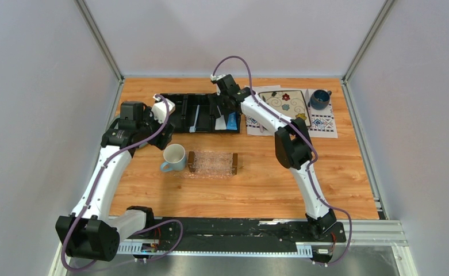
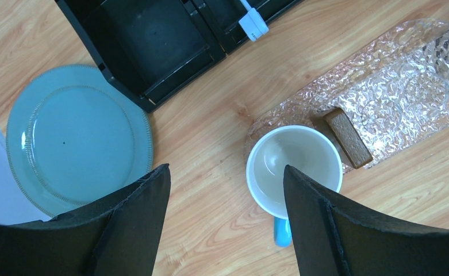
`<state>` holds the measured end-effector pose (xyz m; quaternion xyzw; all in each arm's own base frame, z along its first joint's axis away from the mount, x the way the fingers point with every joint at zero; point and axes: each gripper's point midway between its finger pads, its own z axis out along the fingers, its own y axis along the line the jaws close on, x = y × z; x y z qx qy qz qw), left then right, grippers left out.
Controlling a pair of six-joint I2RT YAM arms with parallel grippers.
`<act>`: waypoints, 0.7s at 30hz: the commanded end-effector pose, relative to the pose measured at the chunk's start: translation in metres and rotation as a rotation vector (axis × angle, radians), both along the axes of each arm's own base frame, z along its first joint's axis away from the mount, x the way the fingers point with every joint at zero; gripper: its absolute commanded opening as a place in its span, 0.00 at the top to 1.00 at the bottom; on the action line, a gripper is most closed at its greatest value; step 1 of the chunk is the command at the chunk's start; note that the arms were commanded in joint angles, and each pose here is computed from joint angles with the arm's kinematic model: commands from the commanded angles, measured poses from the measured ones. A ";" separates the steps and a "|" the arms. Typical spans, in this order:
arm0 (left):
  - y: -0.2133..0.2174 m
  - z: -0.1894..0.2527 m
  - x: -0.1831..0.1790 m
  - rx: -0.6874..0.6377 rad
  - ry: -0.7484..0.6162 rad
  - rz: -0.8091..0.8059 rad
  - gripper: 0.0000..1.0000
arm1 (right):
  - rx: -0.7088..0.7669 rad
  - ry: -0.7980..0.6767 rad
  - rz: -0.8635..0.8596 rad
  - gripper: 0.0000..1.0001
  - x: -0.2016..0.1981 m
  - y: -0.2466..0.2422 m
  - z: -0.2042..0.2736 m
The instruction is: Prepare toiletry sets of a toothbrush and toothpaste on the tray
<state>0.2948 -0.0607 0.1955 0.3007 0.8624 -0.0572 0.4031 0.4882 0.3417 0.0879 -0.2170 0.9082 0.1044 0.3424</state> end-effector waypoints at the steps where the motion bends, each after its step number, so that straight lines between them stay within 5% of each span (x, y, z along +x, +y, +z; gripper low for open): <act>1: -0.003 0.002 0.005 -0.005 -0.026 -0.011 0.21 | 0.017 -0.001 -0.007 0.29 0.003 0.006 0.002; 21: -0.005 -0.002 0.008 -0.012 -0.013 -0.018 0.21 | -0.132 0.021 -0.060 0.30 0.002 -0.020 -0.024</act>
